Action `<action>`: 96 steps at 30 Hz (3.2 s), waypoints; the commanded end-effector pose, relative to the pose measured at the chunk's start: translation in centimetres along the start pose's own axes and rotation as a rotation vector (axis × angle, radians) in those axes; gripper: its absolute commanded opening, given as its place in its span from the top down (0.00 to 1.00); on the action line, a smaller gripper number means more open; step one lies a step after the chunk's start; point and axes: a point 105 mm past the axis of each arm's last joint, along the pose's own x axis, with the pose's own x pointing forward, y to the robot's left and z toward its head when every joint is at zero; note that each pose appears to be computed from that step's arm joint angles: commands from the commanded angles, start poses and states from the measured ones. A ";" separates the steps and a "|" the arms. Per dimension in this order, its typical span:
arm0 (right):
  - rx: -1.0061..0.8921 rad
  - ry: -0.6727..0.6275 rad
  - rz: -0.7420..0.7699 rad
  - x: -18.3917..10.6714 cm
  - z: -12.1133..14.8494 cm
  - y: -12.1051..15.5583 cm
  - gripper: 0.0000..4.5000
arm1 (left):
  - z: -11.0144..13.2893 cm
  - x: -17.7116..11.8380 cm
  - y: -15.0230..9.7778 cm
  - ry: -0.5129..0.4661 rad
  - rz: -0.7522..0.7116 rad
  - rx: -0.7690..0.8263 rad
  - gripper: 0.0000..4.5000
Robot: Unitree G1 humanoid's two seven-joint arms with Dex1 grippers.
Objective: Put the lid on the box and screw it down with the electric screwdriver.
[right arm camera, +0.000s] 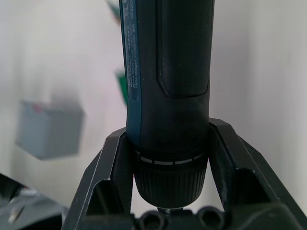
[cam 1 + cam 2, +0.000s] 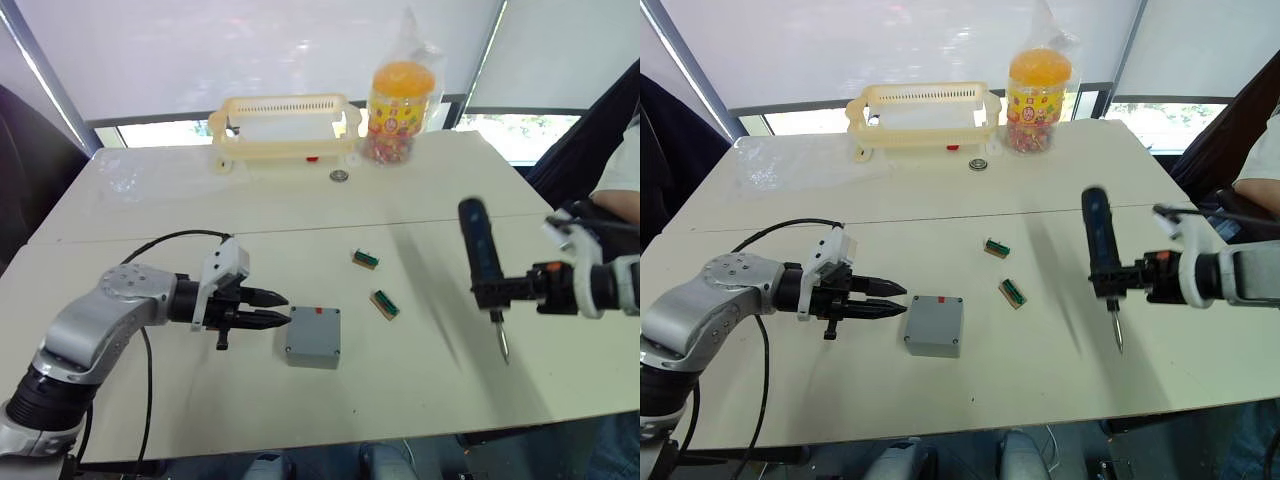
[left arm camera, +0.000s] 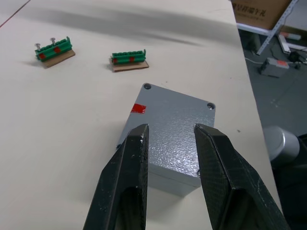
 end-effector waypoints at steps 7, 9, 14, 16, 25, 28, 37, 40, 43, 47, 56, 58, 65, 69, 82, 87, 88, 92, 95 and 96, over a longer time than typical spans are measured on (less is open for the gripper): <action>0.095 0.085 -0.066 1.9 -0.3 -1.5 0.61 | 1.3 1.6 -1.0 -0.059 0.015 0.043 0.67; 0.101 0.091 -0.108 2.3 -0.3 -2.1 0.50 | 1.4 1.9 -1.0 -0.067 0.025 0.041 0.68; 0.067 0.086 -0.165 2.7 0.1 -2.6 0.02 | 1.1 1.7 -0.8 -0.064 0.049 0.037 0.68; -0.021 0.021 -0.215 2.2 1.4 -2.7 0.02 | 1.0 1.4 -0.7 -0.060 0.059 0.031 0.68; -0.760 -0.589 0.015 2.1 10.1 6.3 0.02 | 2.4 0.1 1.8 -0.125 0.160 -0.007 0.68; -0.830 -0.646 0.105 5.7 9.0 7.3 0.02 | 2.5 0.0 3.1 -0.131 0.212 -0.015 0.68; -0.848 -0.701 0.149 11.5 8.2 7.1 0.02 | 2.6 0.0 3.4 -0.112 0.220 -0.023 0.68; -0.802 -0.695 0.159 12.8 8.5 6.8 0.02 | 2.5 0.1 3.1 -0.110 0.221 -0.029 0.68; -0.786 -0.694 0.164 13.5 8.8 6.8 0.07 | 2.4 0.2 2.9 -0.105 0.225 -0.032 0.68; -0.773 -0.696 0.161 14.0 9.3 6.7 0.44 | 2.2 0.1 2.8 -0.100 0.231 -0.036 0.68; -0.809 -0.674 0.128 14.7 9.5 6.3 0.54 | 1.7 0.0 2.6 -0.094 0.248 -0.045 0.68; -0.807 -0.675 0.122 14.8 9.5 6.2 0.54 | 1.7 0.1 2.5 -0.095 0.248 -0.046 0.68; -0.783 -0.696 0.130 14.8 9.9 6.3 0.54 | 1.4 0.2 2.5 -0.085 0.246 -0.047 0.68; -0.790 -0.689 0.119 15.0 9.8 6.2 0.71 | 1.3 0.2 2.4 -0.086 0.244 -0.047 0.68; -0.803 -0.702 0.130 14.6 9.9 6.5 0.99 | 1.2 0.3 2.5 -0.086 0.244 -0.047 0.68; -0.826 -0.732 0.145 13.5 10.4 7.1 0.99 | 1.2 0.5 2.5 -0.088 0.236 -0.048 0.68; -0.825 -0.739 0.149 13.2 10.6 7.2 0.99 | 1.2 0.5 2.5 -0.088 0.235 -0.048 0.68; -0.836 -0.755 0.154 12.3 11.0 7.5 0.99 | 1.2 0.7 2.3 -0.085 0.222 -0.046 0.68; -0.825 -0.787 0.158 11.0 11.3 7.8 0.99 | 1.3 0.6 2.0 -0.080 0.207 -0.042 0.68; -0.837 -0.800 0.171 10.2 11.3 8.2 0.99 | 1.3 0.6 1.7 -0.072 0.189 -0.038 0.68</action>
